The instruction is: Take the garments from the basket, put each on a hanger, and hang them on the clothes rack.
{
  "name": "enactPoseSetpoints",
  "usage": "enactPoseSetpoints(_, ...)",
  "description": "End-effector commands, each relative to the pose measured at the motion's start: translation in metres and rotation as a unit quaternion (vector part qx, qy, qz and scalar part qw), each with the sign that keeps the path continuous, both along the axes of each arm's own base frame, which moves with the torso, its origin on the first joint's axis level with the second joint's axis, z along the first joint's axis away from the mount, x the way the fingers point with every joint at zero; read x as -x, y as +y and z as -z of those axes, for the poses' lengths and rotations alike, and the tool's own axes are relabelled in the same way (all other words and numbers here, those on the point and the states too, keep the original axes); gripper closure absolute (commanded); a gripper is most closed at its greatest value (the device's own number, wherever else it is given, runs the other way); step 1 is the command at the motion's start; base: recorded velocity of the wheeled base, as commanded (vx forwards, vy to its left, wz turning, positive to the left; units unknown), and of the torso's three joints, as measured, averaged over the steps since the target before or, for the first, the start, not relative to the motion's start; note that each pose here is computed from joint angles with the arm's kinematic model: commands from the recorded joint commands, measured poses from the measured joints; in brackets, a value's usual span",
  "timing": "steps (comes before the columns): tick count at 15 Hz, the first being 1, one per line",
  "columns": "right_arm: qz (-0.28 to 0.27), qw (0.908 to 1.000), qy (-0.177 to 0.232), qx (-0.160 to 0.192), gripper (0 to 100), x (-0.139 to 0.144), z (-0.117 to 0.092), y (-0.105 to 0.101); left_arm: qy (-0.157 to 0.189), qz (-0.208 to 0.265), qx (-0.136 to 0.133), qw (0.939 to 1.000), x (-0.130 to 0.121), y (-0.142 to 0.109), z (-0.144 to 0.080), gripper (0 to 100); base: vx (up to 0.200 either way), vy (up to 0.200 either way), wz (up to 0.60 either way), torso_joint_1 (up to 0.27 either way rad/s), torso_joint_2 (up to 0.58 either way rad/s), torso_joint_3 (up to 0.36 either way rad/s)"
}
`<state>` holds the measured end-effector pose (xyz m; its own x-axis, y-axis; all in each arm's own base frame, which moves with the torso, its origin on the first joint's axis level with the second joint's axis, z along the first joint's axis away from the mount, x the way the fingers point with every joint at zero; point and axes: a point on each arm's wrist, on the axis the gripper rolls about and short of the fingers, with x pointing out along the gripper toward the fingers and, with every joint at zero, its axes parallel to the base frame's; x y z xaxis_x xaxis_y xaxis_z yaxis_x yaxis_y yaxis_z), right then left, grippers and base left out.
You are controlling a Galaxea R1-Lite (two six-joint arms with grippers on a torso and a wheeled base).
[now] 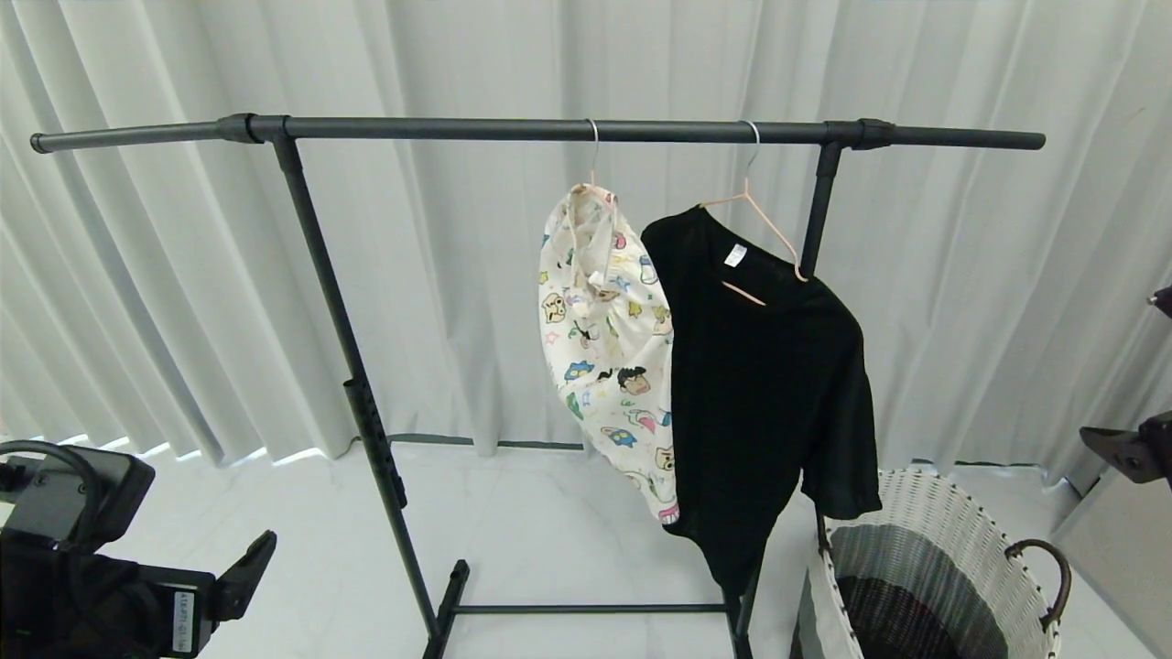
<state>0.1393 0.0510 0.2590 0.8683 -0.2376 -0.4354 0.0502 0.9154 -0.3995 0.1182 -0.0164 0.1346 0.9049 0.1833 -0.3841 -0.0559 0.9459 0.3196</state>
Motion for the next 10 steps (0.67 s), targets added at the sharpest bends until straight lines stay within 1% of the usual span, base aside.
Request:
enactPoseSetpoints(1, 0.0, 1.0, 0.002, 0.002, 0, -0.001, 0.001, 0.0, -0.003, -0.005, 0.0, 1.0, 0.007, 0.003, 0.003, 0, 0.0, 0.0, 0.0, -0.198, 0.48, 0.281)
enactPoseSetpoints(5, 0.0, 1.0, 0.007, 0.004, 0, 0.0, 0.004, 0.0, 0.009, -0.015, -0.002, 0.9998, 0.021, 0.007, 0.016, 0, 0.0, 0.0, 0.0, -0.194, 0.47, 0.282)
enactPoseSetpoints(7, 0.0, 0.9999, 0.009, 0.005, 0, 0.003, 0.007, -0.001, 0.005, -0.017, -0.003, 0.9998, 0.03, 0.009, 0.021, 0, 0.0, 0.0, 0.0, -0.171, 0.47, 0.295)
enactPoseSetpoints(10, 0.004, 0.9999, 0.013, 0.006, 0, 0.004, 0.012, -0.003, 0.009, -0.027, -0.004, 0.9996, 0.042, 0.013, 0.031, 0, 0.0, 0.0, 0.0, -0.154, 0.46, 0.299)
